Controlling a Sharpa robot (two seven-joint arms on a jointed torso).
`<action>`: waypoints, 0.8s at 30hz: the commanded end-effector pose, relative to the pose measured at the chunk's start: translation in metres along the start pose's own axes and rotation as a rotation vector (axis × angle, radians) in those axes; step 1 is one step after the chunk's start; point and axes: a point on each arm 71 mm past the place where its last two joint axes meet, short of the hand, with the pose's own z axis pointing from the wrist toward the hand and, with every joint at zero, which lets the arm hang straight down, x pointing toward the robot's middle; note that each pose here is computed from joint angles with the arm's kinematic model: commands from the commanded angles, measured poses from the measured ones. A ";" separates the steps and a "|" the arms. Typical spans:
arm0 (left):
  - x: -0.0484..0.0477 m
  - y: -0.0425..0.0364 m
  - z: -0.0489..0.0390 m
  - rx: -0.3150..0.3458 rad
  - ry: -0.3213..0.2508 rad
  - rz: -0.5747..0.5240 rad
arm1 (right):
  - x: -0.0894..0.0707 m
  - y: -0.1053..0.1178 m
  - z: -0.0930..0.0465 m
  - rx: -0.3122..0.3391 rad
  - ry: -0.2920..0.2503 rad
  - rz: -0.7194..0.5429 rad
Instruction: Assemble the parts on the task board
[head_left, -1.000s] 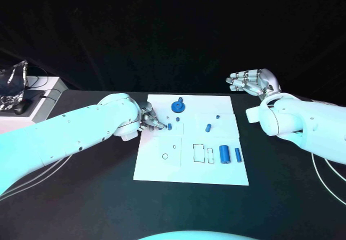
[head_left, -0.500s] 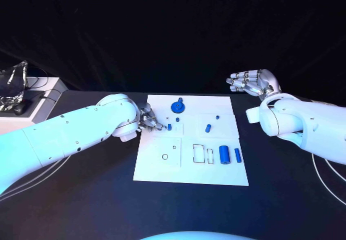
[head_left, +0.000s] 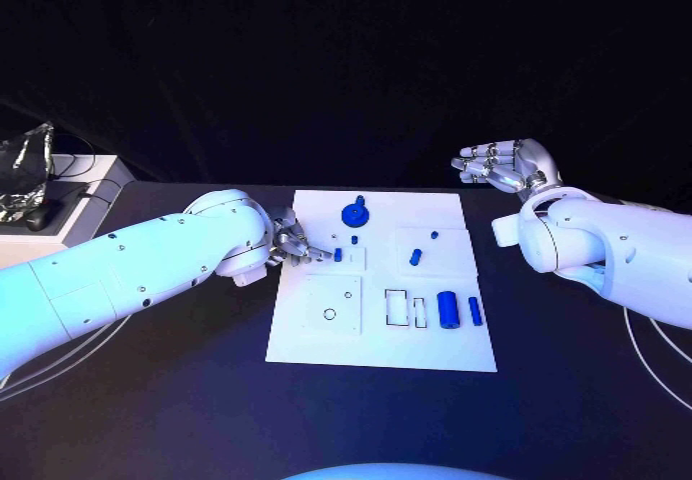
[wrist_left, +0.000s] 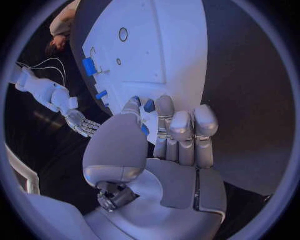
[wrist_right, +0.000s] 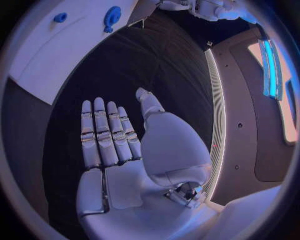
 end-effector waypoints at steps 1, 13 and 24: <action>0.0064 -0.0005 -0.0010 0.003 0.038 -0.018 | 0.001 0.001 0.000 -0.015 0.015 -0.002; 0.0051 0.0085 -0.0143 0.136 0.108 -0.149 | -0.001 -0.001 -0.001 -0.010 0.011 -0.001; -0.0253 0.0040 -0.0266 0.418 -0.063 -0.284 | -0.004 -0.003 0.000 -0.008 0.003 -0.003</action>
